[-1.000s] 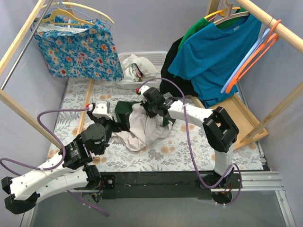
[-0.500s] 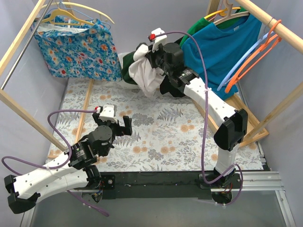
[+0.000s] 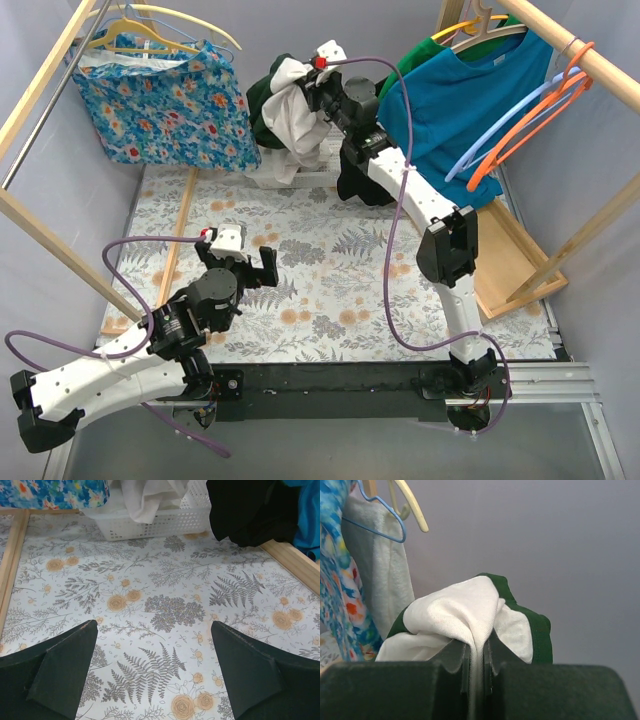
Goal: Remove the t-shirt from the hanger
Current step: Place the T-shirt in the bin, then pick up the hanger from the clothesline.
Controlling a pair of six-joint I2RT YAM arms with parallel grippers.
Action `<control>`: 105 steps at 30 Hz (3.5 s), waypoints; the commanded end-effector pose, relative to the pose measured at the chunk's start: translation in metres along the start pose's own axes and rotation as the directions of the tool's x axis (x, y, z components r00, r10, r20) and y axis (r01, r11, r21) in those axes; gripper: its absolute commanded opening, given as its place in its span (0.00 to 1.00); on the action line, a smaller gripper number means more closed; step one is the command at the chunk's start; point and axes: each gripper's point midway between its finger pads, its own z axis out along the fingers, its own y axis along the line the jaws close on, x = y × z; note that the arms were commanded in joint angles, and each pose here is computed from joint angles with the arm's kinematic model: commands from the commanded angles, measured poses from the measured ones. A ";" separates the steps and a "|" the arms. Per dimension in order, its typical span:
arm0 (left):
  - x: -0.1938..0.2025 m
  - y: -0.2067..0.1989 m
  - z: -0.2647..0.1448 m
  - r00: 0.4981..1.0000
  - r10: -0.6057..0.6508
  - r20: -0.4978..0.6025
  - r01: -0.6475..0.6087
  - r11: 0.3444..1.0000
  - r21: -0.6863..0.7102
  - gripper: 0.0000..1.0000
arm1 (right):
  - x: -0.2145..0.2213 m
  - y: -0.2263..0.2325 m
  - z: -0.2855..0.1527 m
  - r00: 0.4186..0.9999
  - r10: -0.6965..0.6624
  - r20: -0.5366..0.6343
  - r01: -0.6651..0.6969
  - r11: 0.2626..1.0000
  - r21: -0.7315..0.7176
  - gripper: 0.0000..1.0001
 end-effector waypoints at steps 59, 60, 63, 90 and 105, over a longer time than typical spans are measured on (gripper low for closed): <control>-0.040 -0.029 -0.017 0.996 -0.083 -0.026 0.086 0.983 0.163 0.98 | 0.158 0.069 -0.227 0.757 0.191 -0.625 -0.027 0.965 0.262 0.84; -0.041 -0.029 -0.017 0.997 -0.072 -0.024 0.075 0.984 0.163 0.98 | 0.177 0.086 -0.249 0.721 0.171 -0.671 -0.021 0.974 0.225 0.83; -0.048 -0.032 -0.013 0.999 -0.034 -0.013 0.035 0.987 0.157 0.98 | 0.190 0.112 -0.292 0.679 0.165 -0.716 -0.037 0.981 0.191 0.84; -0.060 -0.100 0.051 0.999 0.015 0.052 -0.023 0.987 0.161 0.98 | 0.195 0.123 -0.396 0.661 0.272 -0.699 -0.166 0.962 0.218 0.97; -0.137 -0.176 0.072 0.977 -0.140 0.161 0.042 0.866 0.499 0.98 | 0.192 0.131 -0.420 0.666 0.348 -0.660 -0.276 0.937 0.214 0.88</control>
